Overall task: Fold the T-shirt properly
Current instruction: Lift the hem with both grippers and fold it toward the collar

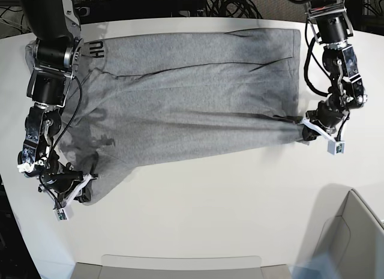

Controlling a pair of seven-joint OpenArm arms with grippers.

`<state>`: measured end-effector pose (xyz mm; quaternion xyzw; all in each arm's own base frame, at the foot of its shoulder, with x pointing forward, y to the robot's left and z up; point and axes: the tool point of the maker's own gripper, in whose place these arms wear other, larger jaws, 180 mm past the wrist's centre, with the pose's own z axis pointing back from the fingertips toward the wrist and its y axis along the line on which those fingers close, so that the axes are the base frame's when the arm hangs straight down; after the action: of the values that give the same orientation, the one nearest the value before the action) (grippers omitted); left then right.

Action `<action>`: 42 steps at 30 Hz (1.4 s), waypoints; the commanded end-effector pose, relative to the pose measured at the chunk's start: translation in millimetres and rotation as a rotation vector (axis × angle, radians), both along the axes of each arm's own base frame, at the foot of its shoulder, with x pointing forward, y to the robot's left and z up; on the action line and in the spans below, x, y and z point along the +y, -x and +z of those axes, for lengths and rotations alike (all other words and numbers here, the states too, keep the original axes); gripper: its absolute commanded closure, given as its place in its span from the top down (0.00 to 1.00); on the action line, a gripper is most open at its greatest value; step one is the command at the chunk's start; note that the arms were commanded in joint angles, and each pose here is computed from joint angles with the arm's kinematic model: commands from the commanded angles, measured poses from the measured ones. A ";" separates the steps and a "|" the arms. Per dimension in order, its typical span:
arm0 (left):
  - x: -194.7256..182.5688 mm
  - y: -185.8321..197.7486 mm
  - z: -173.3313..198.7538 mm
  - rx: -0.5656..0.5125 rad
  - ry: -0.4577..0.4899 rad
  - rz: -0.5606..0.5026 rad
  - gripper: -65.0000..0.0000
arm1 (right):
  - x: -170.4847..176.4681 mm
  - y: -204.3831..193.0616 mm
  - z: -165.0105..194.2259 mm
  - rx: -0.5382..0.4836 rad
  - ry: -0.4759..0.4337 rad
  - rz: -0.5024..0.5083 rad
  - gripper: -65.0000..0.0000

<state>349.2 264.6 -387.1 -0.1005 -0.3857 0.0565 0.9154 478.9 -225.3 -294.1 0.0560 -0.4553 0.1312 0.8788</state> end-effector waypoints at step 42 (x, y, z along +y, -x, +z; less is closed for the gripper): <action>-35.3 104.8 18.9 0.100 -0.151 -0.187 0.00 | -71.8 130.4 25.9 0.010 0.158 -0.136 0.00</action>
<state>240.4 226.0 -376.8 -0.0694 -0.3190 -0.0482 0.9440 340.7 -294.2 -287.6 -0.0348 -0.4151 0.1000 0.9036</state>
